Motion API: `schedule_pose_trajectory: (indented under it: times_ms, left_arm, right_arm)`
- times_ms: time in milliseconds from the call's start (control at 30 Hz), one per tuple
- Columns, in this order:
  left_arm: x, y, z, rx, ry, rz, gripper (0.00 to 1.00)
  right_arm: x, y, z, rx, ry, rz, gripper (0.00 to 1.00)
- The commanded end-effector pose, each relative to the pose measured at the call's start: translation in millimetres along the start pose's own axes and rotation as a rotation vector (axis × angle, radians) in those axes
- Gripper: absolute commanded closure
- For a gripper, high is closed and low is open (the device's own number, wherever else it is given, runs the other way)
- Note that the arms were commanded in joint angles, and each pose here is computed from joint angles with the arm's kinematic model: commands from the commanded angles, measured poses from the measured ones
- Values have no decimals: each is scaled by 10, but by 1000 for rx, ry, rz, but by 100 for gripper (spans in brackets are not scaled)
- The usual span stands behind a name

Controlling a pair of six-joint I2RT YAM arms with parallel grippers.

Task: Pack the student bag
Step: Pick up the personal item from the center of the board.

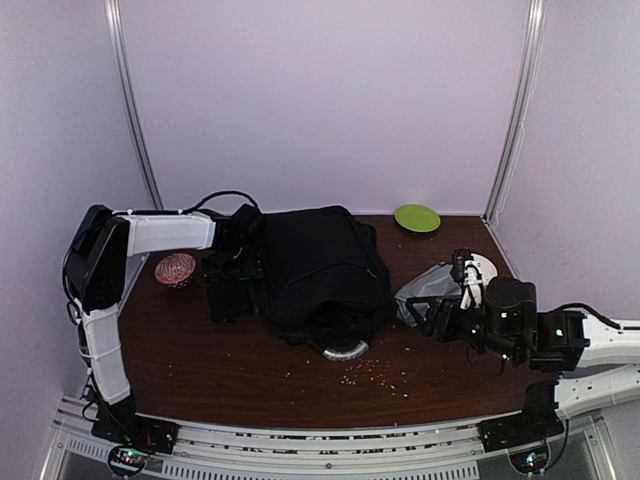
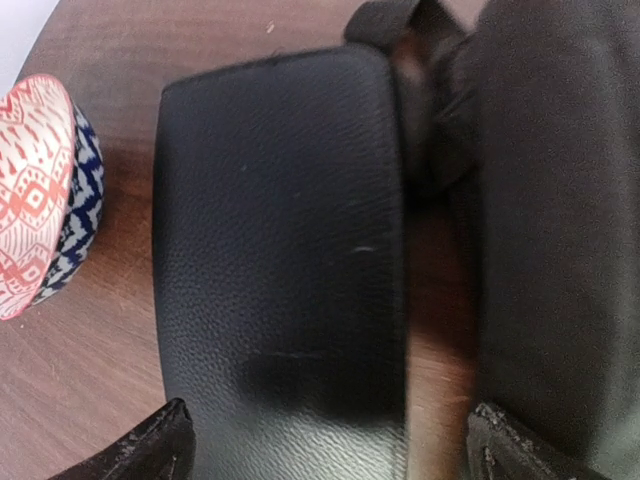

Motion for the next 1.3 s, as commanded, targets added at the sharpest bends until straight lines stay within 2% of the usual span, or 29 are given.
schedule_pose_trajectory:
  times_ms: [0, 267, 567, 933, 1067, 1267]
  left_arm:
    - [59, 44, 137, 14, 51, -15, 2]
    - [78, 0, 327, 48, 59, 11, 7]
    - [173, -338, 444, 118, 20, -9, 31]
    - [237, -775, 190, 148, -29, 25, 51]
    - [208, -990, -49, 136, -65, 62, 52]
    - [215, -1545, -364, 173, -110, 168, 52]
  right_arm:
    - [-60, 18, -42, -35, -14, 21, 34]
    - [-99, 3, -72, -38, -17, 37, 34]
    - [-66, 11, -75, -34, 4, 67, 34]
    - [1, -85, -41, -21, 37, 116, 35]
    - [63, -140, -20, 5, 46, 108, 35]
    - [147, -220, 7, 33, 61, 103, 35]
Point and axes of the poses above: each gripper's point midway between its finger pads, its own z axis out along the fingers, its own x axis along the line the jaws close on, y = z × x, the point moved 4 cm from there along -z, back along the fingers, and after that the axes turned 1 degree about z, right-handed, at the moved point
